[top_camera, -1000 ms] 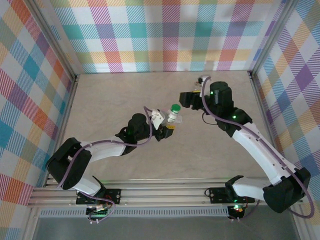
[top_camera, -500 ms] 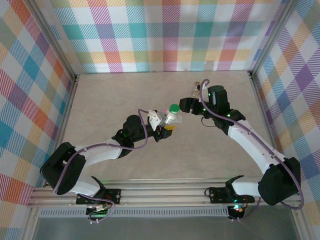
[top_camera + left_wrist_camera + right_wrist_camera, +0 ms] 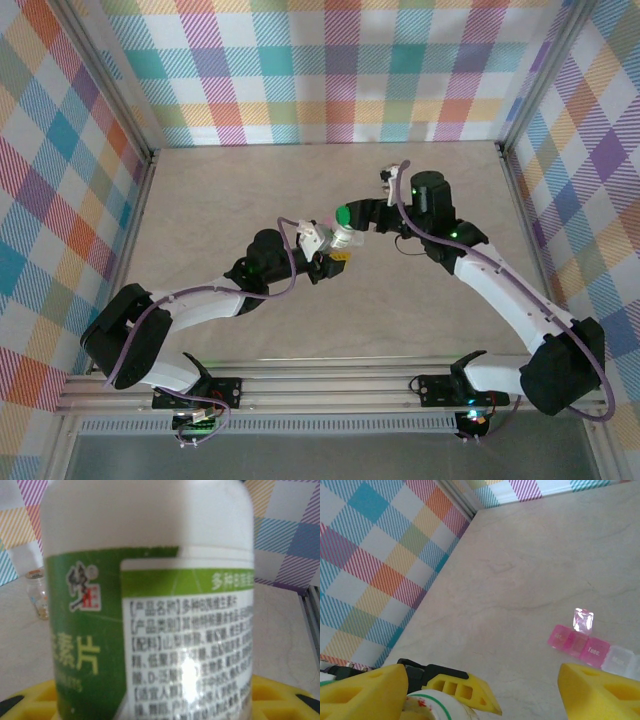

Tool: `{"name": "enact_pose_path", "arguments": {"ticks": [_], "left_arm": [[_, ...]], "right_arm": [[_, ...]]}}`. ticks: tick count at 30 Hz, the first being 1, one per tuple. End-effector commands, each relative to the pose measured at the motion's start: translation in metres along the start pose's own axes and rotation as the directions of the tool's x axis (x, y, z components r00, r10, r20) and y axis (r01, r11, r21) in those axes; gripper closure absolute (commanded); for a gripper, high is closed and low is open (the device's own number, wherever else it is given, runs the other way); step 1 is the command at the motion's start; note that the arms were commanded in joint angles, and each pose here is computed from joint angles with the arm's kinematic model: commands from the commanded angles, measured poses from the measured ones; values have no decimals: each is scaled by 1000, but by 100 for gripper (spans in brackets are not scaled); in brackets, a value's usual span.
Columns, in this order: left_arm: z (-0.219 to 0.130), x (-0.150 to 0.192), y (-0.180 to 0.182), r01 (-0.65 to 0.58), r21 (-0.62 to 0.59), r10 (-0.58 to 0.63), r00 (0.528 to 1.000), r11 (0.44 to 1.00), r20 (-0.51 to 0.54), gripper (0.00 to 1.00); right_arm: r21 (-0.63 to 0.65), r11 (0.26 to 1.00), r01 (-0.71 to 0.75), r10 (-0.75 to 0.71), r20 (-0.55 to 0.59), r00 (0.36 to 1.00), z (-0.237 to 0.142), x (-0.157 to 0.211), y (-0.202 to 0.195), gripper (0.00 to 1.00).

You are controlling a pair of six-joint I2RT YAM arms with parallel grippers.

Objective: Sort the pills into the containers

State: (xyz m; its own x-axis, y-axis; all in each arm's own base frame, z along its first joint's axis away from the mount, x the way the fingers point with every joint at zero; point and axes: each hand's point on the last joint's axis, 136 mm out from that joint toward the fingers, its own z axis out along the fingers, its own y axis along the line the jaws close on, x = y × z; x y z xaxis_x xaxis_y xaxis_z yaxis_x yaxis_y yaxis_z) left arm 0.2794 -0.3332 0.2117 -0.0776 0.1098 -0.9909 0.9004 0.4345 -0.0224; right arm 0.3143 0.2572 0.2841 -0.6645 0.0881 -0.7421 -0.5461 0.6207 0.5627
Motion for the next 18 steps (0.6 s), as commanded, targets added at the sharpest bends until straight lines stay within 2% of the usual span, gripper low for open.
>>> {"name": "enact_pose_path", "arguments": {"ticks": [1, 8, 12, 18], "left_arm": [[4, -15, 4, -35, -8, 35, 999, 999, 25, 100], [2, -17, 6, -44, -18, 45, 999, 999, 24, 100], [3, -15, 8, -45, -29, 45, 999, 999, 2, 100], [6, -10, 9, -36, -29, 36, 999, 999, -9, 100]], "right_arm": [[-42, 994, 97, -100, -72, 992, 7, 15, 16, 21], [52, 986, 160, -148, -180, 972, 20, 40, 0, 21], [135, 954, 268, -229, -250, 941, 27, 56, -9, 21], [162, 910, 381, -323, -299, 898, 34, 66, -6, 21]]}}
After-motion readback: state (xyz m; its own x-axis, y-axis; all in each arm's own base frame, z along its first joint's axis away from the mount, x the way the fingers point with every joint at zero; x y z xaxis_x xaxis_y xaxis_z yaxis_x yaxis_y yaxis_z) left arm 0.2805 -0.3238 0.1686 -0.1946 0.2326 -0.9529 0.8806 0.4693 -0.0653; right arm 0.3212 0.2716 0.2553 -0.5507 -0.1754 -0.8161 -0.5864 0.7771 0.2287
